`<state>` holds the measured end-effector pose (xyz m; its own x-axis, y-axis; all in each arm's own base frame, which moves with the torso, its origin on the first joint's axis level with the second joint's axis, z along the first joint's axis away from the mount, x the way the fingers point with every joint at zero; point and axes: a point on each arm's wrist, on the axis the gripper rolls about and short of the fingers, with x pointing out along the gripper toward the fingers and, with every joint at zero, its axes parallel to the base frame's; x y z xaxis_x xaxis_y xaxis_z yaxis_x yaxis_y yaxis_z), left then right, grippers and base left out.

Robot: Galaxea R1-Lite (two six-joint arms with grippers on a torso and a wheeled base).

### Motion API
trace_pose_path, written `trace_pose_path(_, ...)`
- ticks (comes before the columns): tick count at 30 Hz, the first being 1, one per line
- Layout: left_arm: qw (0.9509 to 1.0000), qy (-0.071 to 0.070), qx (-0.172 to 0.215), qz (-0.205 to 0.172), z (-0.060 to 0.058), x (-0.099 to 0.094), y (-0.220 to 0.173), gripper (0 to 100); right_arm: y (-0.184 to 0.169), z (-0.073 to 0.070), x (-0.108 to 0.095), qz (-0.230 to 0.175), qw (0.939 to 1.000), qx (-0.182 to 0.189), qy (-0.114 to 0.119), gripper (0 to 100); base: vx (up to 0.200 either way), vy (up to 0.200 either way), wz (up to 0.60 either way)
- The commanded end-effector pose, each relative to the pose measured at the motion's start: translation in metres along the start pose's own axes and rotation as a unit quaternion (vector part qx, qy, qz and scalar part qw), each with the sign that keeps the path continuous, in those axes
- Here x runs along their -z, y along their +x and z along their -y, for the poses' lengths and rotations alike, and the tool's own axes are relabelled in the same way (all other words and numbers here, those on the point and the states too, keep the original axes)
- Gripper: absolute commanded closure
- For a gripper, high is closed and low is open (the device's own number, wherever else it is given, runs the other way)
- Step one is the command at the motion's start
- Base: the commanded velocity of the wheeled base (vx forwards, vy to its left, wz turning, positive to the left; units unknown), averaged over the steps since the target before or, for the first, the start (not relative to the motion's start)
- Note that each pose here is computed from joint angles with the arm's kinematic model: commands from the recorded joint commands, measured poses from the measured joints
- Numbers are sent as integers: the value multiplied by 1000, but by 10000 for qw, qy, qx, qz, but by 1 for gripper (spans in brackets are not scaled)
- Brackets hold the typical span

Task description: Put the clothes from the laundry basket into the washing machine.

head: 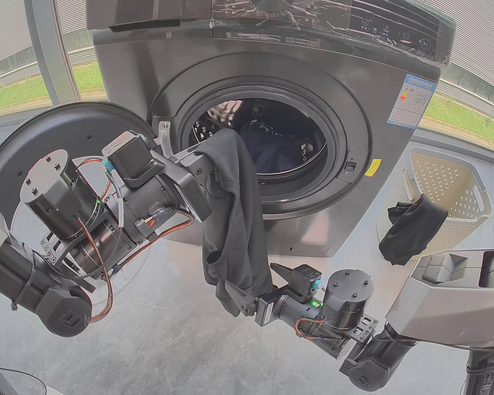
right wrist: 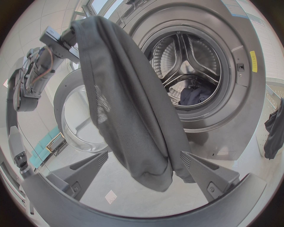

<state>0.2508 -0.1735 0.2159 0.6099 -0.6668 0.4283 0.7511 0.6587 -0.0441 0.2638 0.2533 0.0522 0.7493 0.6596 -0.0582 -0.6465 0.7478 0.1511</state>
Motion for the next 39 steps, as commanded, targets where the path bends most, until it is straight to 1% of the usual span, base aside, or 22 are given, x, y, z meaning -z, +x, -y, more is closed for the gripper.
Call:
trace_pose_path(1, 9999, 8, 94, 127, 5, -9, -1, 100, 22, 10, 11, 44, 9999, 91, -52, 0, 0, 0, 0)
trace_pose_path(4, 9998, 9, 129, 161, 7, -12, -2, 100, 30, 13, 8, 180, 9998, 117, -54, 0, 0, 0, 0)
trace_pose_path(5, 9997, -3, 151, 184, 9, -14, -1, 100, 36, 17, 8, 256, 9995, 160, -50, 0, 0, 0, 0)
trace_pose_path(8, 9996, -11, 178, 228, 11, -17, -2, 100, 42, 23, 5, 373, 9990, 220, -46, 0, 0, 0, 0)
trace_pose_path(9, 9996, -11, 178, 228, 11, -17, -3, 100, 43, 23, 4, 405, 9989, 224, -45, 0, 0, 0, 0)
trace_pose_path(10, 9995, -32, 219, 226, 14, -17, -2, 100, 45, 25, 0, 495, 9984, 257, -43, 0, 0, 0, 0)
trace_pose_path(11, 9995, -32, 219, 226, 14, -17, -2, 100, 45, 25, 0, 495, 9984, 257, -43, 0, 0, 0, 0)
trace_pose_path(12, 9994, -47, 246, 218, 16, -16, -2, 100, 49, 26, -4, 597, 9979, 265, -41, 0, 0, 0, 0)
trace_pose_path(14, 9994, -52, 252, 210, 16, -16, -2, 100, 52, 29, -8, 692, 9972, 282, -40, 0, 0, 0, 0)
trace_pose_path(19, 9993, -64, 295, 214, 18, -16, -2, 100, 60, 31, -9, 771, 9966, 293, -40, 0, 0, 0, 0)
trace_pose_path(24, 9990, -82, 333, 270, 20, -20, -3, 100, 71, 32, -1, 809, 9963, 287, -39, 0, 0, 0, 0)
trace_pose_path(26, 9989, -91, 338, 299, 20, -23, -4, 100, 74, 32, -5, 908, 9955, 280, -38, 0, 0, 0, 0)
trace_pose_path(30, 9989, -85, 329, 329, 20, -25, -4, 100, 76, 37, -11, 1032, 9941, 331, -33, 0, 0, 0, 0)
trace_pose_path(31, 9989, -83, 321, 322, 19, -25, -4, 100, 75, 37, -12, 1032, 9941, 331, -33, 100, 0, 0, 0)
trace_pose_path(35, 9993, -70, 206, 289, 15, -22, -4, 100, 73, 41, -19, 1123, 9929, 378, -36, 100, 0, 0, 0)
trace_pose_path(36, 9995, -48, 147, 262, 12, -21, -5, 100, 71, 44, -23, 1167, 9923, 411, -38, 100, 0, 0, 0)
trace_pose_path(38, 9997, 28, -24, 224, 0, -20, -6, 100, 64, 49, -32, 1215, 9914, 480, -42, 100, 0, 0, 0)
trace_pose_path(39, 9998, 27, -34, 203, 0, -19, -6, 100, 64, 49, -33, 1223, 9913, 479, -43, 100, 0, 0, 0)
